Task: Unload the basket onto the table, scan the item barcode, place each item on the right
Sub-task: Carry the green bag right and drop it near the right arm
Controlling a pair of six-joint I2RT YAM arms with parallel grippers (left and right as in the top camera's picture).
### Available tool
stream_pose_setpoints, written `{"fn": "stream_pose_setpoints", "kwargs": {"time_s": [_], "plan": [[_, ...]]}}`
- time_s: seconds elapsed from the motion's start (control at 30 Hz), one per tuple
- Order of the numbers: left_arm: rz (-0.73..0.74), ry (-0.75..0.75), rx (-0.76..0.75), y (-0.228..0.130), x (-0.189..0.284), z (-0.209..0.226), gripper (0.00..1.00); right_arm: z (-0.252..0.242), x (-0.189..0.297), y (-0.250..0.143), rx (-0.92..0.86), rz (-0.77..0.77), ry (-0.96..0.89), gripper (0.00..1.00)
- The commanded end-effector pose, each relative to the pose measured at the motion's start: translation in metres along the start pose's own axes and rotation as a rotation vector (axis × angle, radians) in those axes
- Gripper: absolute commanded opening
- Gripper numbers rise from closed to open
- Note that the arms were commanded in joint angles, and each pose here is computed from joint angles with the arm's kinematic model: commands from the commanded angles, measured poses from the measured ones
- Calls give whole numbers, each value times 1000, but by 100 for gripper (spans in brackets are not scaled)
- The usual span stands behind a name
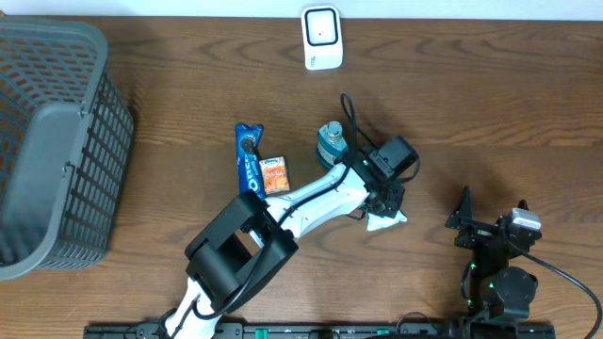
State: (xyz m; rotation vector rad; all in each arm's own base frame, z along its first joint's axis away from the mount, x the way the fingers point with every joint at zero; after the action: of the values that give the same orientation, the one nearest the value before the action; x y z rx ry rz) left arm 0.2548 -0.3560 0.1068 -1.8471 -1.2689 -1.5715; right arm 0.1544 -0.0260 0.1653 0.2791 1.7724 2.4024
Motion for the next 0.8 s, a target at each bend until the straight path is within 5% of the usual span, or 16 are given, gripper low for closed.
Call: {"fn": "stream_pose_setpoints", "kwargs": {"time_s": [0.0, 0.1, 0.2, 0.23, 0.33, 0.53, 0.77], "plan": [[32, 12, -38, -7, -2, -7, 7, 0, 0, 0, -12, 0, 0, 99], [-20, -5, -79, -2, 21, -20, 8, 0, 0, 0, -12, 0, 0, 99], [-133, -7, -145, 9, 70, -38, 49, 0, 0, 0, -12, 0, 0, 99], [-198, -5, -183, 15, 98, -45, 73, 0, 0, 0, -12, 0, 0, 99], [-344, -1, -242, 24, 158, -56, 95, 0, 0, 0, -12, 0, 0, 99], [-662, 124, -320, 33, 262, -63, 98, 0, 0, 0, -12, -1, 1, 99], [-1051, 658, -338, 34, 424, -29, 98, 4, 0, 0, -70, 10, 48, 99]]}}
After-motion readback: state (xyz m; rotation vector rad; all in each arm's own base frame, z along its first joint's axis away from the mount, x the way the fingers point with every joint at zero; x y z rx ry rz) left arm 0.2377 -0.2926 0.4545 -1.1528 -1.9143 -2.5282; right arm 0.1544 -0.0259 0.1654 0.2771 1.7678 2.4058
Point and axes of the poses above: each gripper's point midway between its finger pads, its own x axis back along the fingers, its own z axis along the line the jaws close on, y = z × x, the point moved 9 cm from there along x, back along the fingers, and after that the axes turned 10 degrees about -x, right-handed, at the moved point
